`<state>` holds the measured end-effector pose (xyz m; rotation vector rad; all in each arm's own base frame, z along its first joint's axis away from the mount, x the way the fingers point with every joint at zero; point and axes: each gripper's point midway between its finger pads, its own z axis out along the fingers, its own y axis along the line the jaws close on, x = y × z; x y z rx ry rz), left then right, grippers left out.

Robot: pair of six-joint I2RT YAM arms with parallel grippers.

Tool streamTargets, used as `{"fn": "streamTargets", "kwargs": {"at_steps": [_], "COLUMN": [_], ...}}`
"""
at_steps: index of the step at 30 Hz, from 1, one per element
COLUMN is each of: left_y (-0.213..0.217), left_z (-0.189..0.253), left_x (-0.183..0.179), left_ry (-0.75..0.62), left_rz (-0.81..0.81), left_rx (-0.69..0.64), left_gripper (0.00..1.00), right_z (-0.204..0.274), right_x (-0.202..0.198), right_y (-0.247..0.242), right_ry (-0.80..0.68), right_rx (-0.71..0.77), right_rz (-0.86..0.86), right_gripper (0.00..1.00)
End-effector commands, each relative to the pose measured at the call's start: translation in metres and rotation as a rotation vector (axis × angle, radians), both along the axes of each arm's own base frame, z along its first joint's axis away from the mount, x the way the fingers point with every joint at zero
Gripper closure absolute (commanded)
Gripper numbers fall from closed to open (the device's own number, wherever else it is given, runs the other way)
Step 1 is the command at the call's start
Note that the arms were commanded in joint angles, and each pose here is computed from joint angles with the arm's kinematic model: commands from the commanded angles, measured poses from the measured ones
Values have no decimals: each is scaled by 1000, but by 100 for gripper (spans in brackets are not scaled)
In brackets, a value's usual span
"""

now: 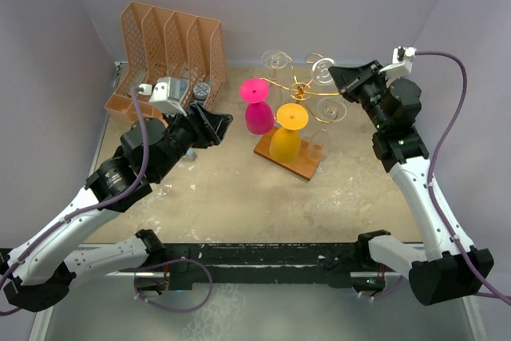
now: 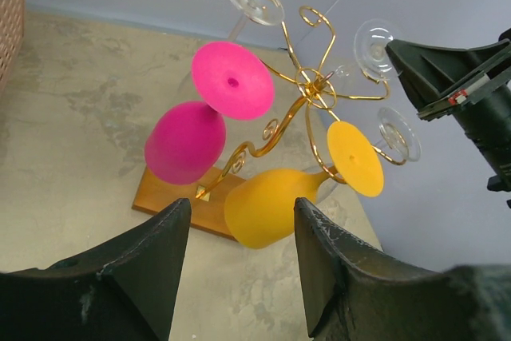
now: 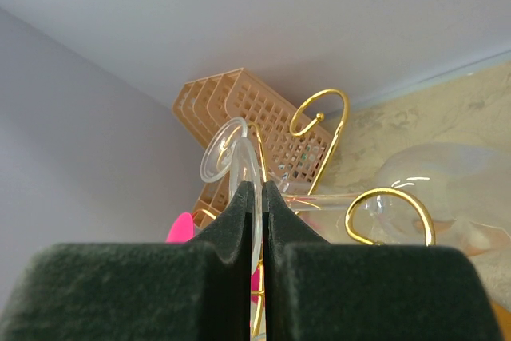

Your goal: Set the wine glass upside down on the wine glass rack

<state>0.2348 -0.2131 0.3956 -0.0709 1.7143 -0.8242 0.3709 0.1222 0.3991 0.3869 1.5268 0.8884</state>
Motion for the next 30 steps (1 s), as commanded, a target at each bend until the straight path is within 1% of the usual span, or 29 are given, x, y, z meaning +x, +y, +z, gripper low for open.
{"fn": "streamTargets", "kwargs": {"at_steps": [1,7,19,24,27,30], "left_y": [6,7,11,13,14,13], "left_z": [2,3,-1,1,2,0], "left_x": [1,1,0,2,3,4], "left_ry": [-14,-16,-9,-8,-10,-5], "left_rz": [26,30,44,67,73,74], "left_rx": [-2,-8,-12,-36,-41,-39], "left_gripper": [48,48,48,47,47,47], "right_z": [38,37,40,36,33,34], "right_x": [-17,-23,-34,-39,-39,-42], "right_y": [-2,-1,-20,-25,-32,-47], "right_ry": [-65,-37,30,64,86,87], "right_rx": [54,72,160,205,224,252], "right_rz": [2,12,-93,-119,-163,-242], "right_gripper": [100,100,100,100,100,100]}}
